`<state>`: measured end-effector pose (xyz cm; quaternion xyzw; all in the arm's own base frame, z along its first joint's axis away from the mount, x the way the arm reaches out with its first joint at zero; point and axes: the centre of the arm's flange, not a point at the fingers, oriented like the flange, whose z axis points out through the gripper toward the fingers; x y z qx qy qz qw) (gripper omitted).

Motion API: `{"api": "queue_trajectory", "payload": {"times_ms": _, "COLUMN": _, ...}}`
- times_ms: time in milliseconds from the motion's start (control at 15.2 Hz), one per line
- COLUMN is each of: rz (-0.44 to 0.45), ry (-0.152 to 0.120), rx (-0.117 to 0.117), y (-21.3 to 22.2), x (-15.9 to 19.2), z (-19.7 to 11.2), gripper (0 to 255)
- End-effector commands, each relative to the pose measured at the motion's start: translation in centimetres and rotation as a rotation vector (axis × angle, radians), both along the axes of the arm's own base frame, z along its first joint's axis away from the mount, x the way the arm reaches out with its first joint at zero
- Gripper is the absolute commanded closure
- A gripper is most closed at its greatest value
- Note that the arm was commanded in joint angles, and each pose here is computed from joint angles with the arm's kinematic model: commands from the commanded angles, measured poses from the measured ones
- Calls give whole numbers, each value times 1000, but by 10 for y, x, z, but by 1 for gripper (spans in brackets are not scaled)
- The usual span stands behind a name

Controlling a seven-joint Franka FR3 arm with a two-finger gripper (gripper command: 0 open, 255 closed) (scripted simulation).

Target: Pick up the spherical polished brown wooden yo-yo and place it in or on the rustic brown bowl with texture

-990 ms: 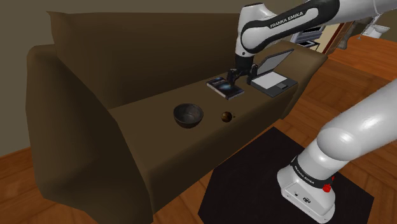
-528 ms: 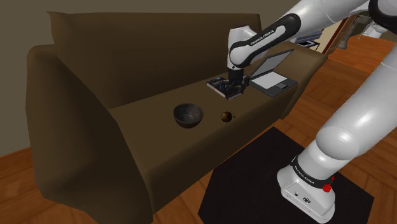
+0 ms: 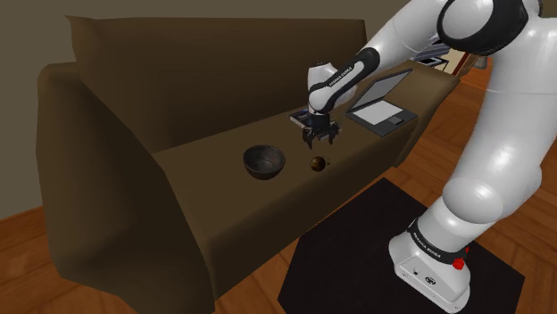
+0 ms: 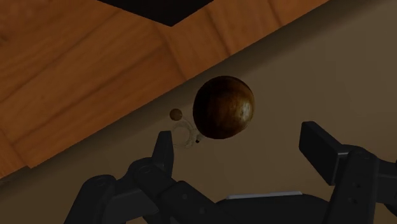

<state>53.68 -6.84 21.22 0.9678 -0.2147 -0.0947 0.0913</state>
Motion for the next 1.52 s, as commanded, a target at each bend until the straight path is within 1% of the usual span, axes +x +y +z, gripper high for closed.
{"api": "queue_trajectory", "payload": {"times_ms": 0, "rz": -18, "ry": 14, "rx": -3, "y": -6, "x": 11, "z": -26, "gripper": 0}}
{"api": "queue_trajectory", "payload": {"times_ms": 198, "rz": -44, "ry": 36, "rx": -8, "y": -17, "x": 25, "z": -64, "gripper": 0}}
{"api": "queue_trajectory", "payload": {"times_ms": 264, "rz": -44, "ry": 36, "rx": -8, "y": -17, "x": 25, "z": -64, "gripper": 0}}
{"api": "queue_trajectory", "payload": {"times_ms": 726, "rz": -44, "ry": 36, "rx": -8, "y": -23, "x": 14, "z": -102, "gripper": 0}}
{"api": "queue_trajectory", "payload": {"times_ms": 1254, "rz": -44, "ry": 36, "rx": -8, "y": -23, "x": 14, "z": -102, "gripper": 0}}
{"api": "queue_trajectory", "payload": {"times_ms": 1320, "rz": -44, "ry": 36, "rx": -8, "y": -23, "x": 14, "z": -102, "gripper": 255}}
{"api": "queue_trajectory", "payload": {"times_ms": 1452, "rz": -44, "ry": 36, "rx": -8, "y": -23, "x": 14, "z": -102, "gripper": 255}}
